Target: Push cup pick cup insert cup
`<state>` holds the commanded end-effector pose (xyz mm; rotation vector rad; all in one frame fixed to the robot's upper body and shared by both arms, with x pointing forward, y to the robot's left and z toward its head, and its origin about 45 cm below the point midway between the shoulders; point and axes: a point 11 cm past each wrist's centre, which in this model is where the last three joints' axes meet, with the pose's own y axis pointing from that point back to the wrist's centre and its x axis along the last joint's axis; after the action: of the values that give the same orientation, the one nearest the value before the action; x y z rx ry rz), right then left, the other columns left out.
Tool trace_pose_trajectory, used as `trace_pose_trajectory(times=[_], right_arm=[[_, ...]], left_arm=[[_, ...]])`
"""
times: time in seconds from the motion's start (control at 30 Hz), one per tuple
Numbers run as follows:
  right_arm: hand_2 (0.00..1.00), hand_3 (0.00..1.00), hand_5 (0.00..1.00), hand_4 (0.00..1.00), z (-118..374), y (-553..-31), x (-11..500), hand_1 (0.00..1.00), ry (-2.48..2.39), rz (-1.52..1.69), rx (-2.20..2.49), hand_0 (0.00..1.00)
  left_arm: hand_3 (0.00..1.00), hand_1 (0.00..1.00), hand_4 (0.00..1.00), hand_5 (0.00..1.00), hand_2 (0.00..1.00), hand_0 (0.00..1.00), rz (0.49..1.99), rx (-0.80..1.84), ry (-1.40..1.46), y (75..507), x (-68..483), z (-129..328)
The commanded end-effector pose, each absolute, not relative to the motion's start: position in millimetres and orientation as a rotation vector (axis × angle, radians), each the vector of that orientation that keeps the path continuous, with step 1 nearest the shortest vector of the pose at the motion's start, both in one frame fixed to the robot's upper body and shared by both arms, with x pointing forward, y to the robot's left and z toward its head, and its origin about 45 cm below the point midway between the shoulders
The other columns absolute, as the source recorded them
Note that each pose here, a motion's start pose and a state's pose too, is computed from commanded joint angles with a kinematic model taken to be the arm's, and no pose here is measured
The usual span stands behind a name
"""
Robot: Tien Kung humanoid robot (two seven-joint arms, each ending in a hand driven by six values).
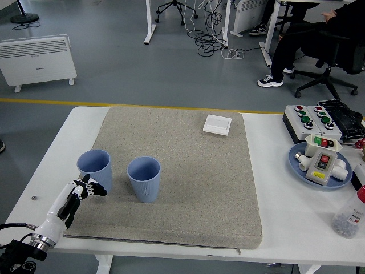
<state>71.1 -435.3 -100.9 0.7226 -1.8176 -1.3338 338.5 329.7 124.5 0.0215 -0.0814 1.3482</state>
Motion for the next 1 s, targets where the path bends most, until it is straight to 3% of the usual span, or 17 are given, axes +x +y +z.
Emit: trace_pose_trajectory(times=[1.0], right_arm=[[0.586, 0.581, 0.567, 0.106, -102, -434, 69, 0.609, -1.811, -1.336, 0.721, 0.750]], left_arm=[[0.439, 0.537, 0.559, 0.998, 0.498, 0.564, 1.341, 0.039, -0.069, 326, 361, 122]])
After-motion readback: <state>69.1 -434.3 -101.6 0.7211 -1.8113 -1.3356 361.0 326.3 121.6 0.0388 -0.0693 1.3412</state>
